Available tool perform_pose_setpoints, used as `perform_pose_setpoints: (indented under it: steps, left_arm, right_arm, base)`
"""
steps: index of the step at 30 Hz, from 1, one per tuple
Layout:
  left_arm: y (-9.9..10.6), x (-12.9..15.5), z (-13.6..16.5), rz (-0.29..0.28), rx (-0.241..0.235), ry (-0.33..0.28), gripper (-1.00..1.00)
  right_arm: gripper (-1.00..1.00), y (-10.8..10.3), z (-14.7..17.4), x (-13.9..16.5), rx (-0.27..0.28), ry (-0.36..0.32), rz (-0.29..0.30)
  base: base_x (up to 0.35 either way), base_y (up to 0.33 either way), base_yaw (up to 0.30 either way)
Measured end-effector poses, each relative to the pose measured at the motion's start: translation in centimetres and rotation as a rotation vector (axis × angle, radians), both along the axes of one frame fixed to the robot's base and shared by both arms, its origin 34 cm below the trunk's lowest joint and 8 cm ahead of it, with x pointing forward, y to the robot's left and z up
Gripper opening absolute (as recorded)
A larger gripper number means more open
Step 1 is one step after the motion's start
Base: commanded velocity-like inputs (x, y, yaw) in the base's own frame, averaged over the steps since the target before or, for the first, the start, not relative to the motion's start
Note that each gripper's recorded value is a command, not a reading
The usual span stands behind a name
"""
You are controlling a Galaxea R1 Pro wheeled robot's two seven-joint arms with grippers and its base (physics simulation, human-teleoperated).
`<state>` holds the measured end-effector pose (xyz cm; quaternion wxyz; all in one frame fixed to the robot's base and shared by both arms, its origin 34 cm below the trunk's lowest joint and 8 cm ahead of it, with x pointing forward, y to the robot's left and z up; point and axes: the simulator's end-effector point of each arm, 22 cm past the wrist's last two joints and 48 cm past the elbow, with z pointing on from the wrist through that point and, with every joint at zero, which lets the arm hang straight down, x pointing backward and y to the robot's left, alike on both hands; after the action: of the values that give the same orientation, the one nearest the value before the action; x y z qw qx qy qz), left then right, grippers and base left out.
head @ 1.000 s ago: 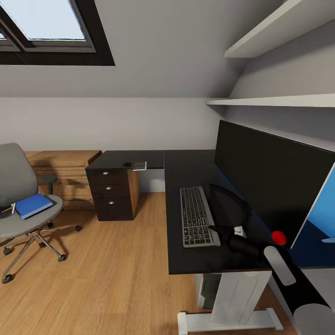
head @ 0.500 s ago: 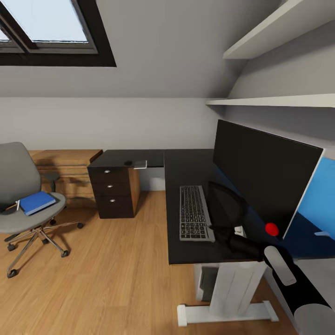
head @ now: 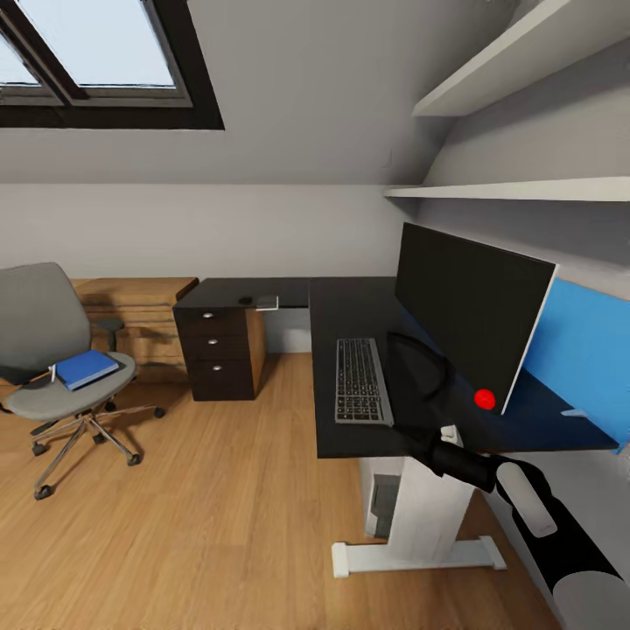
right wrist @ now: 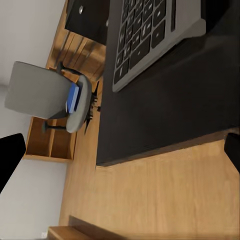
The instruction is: In the bedroom, organize the workspace by keeping the computer under the desk, ensuring the monitor is on the desk, placing the keyboard on the desk next to the monitor, placing the mouse on the desk next to the keyboard, moving the folder from the swivel chair onto the desk next to the mouse, stacking the notebook on top of the folder with the pen on top of the notebook, and positioning the swivel chair next to the desk.
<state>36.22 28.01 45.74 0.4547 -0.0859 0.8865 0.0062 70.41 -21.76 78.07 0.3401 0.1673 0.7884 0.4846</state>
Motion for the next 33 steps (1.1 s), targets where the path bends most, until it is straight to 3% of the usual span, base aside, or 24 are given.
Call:
perform_pose_setpoints:
  steps: [9,18,23,27,33]
  left_arm:
    - [0.0,0.0,0.0,0.000,0.000,0.001,1.00]
    - [-0.1,0.0,0.0,-0.003,0.000,0.000,1.00]
    - [-0.4,0.1,0.1,-0.012,-0.002,-0.002,1.00]
    - [-0.3,0.0,-0.1,-0.007,-0.001,0.004,1.00]
    - [0.1,-0.2,0.1,0.002,0.002,0.016,1.00]
  right_arm:
    - [1.00,0.3,-0.2,0.0,-0.010,-0.001,0.005]
    - [1.00,1.3,-1.9,-0.2,-0.110,-0.003,0.029]
    - [1.00,3.0,-8.1,-2.6,-0.231,0.087,0.095]
    - [1.00,2.8,-15.0,-5.0,-0.398,0.119,0.121]
    - [1.00,4.4,-20.6,-7.7,-0.498,0.119,0.128]
  base:
    - [-0.196,-0.057,0.000]
    - [-0.232,-0.092,0.000]
    - [-0.034,-0.012,0.000]
    - [-0.006,-0.002,0.000]
    - [-0.001,0.000,0.000]
